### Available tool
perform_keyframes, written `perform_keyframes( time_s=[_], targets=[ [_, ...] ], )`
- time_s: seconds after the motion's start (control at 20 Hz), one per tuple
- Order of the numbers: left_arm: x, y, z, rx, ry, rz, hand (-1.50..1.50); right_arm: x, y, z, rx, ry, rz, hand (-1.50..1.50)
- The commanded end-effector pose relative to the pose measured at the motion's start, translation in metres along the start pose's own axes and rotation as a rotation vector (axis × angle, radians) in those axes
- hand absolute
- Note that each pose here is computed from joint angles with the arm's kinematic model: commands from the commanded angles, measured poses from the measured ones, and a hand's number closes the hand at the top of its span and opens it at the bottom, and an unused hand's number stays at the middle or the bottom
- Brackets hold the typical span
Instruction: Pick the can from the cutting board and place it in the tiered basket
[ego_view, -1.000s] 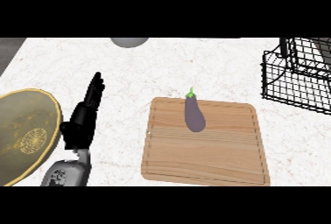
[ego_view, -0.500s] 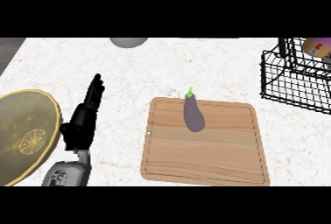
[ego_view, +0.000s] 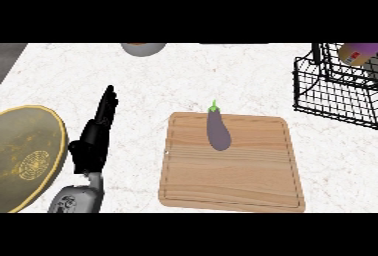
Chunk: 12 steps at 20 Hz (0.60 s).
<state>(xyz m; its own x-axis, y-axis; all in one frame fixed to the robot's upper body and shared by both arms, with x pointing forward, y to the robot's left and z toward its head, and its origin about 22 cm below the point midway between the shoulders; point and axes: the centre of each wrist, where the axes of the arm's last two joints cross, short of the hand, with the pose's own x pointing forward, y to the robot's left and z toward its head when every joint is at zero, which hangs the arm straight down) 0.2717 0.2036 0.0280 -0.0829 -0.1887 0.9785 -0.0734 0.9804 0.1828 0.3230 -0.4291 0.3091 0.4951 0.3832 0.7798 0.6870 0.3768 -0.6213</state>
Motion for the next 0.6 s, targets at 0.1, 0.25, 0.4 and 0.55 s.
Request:
perform_keyframes(
  time_s=[0.1,0.25,0.4,0.55],
  targets=[
    [-0.001,0.01,0.005,0.022,0.006,0.0,0.0,-0.062,-0.062,0.006,-0.105,0.093,-0.172,-1.5],
    [0.007,0.016,-0.006,0.031,0.015,-0.001,0.0,-0.101,-0.108,0.011,-0.084,0.06,-0.206,-1.5],
    [0.003,0.01,-0.003,0.037,0.009,-0.007,0.0,-0.154,-0.137,0.02,-0.066,0.071,-0.218,-1.5],
    [-0.011,0.011,0.002,0.033,0.006,0.001,0.0,-0.178,-0.159,0.047,-0.046,0.063,-0.221,-1.5]
  ],
)
